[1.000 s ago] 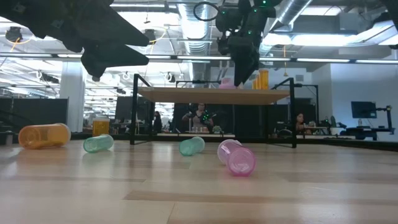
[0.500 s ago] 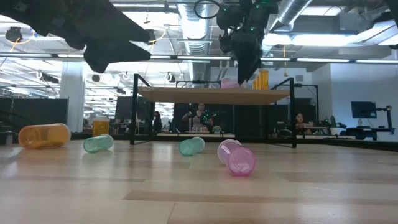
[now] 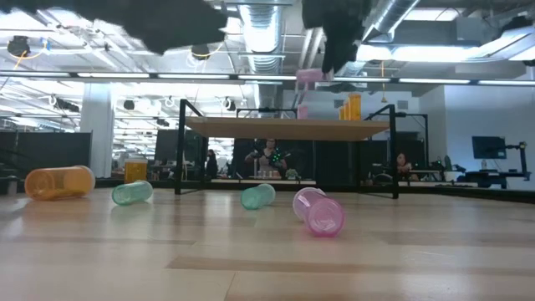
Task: Pick and place medicine bottles onto shelf by color
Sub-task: Put the pink pill bottle on the shelf
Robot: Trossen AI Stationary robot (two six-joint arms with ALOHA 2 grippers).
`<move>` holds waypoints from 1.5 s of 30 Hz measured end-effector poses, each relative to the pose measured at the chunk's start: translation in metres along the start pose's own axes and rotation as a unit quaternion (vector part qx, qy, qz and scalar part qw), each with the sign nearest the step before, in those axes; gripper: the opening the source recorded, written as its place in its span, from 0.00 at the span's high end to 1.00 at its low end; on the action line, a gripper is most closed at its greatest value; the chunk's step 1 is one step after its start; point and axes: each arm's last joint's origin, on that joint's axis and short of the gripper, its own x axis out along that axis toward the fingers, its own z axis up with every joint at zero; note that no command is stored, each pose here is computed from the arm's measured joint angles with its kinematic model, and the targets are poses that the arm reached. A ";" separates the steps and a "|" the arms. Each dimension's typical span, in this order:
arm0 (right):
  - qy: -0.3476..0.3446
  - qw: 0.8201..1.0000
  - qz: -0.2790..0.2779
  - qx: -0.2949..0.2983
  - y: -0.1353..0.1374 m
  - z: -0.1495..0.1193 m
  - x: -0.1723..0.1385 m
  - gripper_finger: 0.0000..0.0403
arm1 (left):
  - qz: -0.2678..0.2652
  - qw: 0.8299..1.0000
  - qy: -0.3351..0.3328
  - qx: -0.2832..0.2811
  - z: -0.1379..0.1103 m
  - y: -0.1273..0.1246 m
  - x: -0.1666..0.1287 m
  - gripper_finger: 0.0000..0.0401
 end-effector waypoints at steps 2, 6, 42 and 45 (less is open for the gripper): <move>0.002 1.000 0.010 -0.012 0.014 -0.001 0.001 0.68 | 0.001 1.000 -0.007 0.019 0.007 0.003 0.005 0.47; 0.016 0.999 0.033 -0.038 0.041 -0.006 0.001 0.68 | -0.009 0.999 -0.017 0.042 0.016 0.009 0.014 0.47; 0.000 0.980 0.152 -0.126 0.126 -0.021 -0.003 0.67 | -0.087 0.990 -0.102 0.052 0.035 0.007 0.075 0.44; 0.000 0.980 0.152 -0.127 0.127 -0.021 -0.004 0.67 | -0.080 0.991 -0.095 0.056 0.034 0.007 0.076 0.44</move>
